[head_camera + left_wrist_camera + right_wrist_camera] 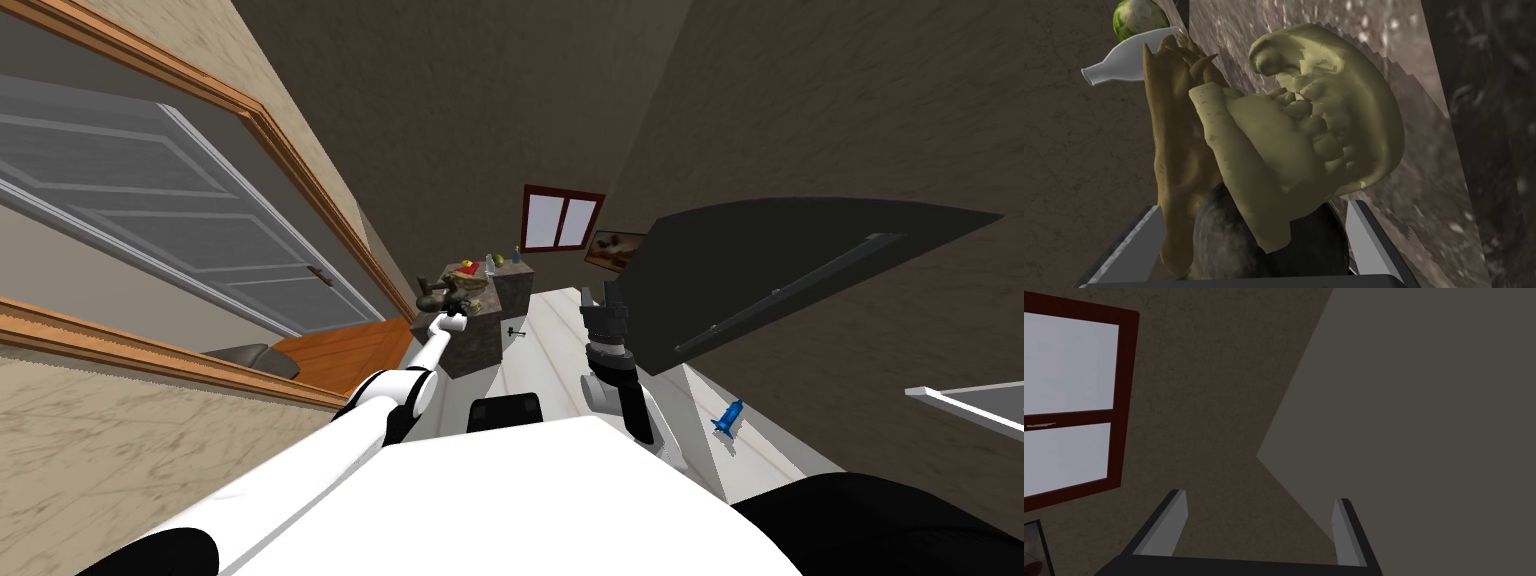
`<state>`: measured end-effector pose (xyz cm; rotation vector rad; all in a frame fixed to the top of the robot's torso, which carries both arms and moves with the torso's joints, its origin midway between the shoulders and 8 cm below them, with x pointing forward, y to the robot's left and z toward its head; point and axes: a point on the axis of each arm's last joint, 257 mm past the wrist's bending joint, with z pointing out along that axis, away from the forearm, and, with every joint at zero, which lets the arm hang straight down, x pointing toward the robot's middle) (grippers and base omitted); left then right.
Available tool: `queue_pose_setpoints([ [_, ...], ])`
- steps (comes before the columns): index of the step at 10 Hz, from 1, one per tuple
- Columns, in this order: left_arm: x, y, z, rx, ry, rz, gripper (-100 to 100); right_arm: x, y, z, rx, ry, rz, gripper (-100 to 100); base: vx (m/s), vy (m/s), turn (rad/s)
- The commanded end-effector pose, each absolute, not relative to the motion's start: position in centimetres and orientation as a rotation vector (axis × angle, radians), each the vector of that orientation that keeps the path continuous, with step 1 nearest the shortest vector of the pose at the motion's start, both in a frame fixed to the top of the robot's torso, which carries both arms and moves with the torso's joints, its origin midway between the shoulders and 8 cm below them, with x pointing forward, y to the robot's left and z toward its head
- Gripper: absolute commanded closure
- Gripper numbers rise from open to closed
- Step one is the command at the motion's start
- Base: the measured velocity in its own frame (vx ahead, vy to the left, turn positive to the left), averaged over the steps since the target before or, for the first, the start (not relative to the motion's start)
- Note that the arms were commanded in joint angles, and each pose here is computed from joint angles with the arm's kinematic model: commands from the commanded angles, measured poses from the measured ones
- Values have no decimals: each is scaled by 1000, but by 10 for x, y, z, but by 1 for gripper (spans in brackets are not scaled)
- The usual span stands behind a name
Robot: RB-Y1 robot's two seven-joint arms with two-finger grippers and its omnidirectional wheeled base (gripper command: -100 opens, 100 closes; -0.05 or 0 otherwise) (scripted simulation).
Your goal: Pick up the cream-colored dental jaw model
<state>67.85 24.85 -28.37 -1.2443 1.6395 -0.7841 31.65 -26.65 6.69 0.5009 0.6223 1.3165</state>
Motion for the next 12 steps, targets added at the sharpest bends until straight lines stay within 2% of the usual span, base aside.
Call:
queue_pose_setpoints([
  [1, 691, 243, -268, -1224, 1621, -810, -100, 317, -267, 67, 501, 622, 1316, 0, -77, -1, -6],
  [4, 682, 246, -296, -1264, 1669, -770, -100, 317, -267, 67, 501, 622, 1316, 0, -9, -1, 0],
  [8, 702, 230, -267, -1238, 1638, -822, -100, 317, -267, 67, 501, 622, 1316, 0, -45, -3, -3],
  [11, 695, 233, -288, -1263, 1666, -798, -100, 317, -267, 67, 501, 622, 1316, 0, 0, 1, 1],
  [12, 694, 233, -289, -1264, 1667, -797, 100, 317, -267, 67, 501, 622, 1316, 0, 0, 0, 0],
])
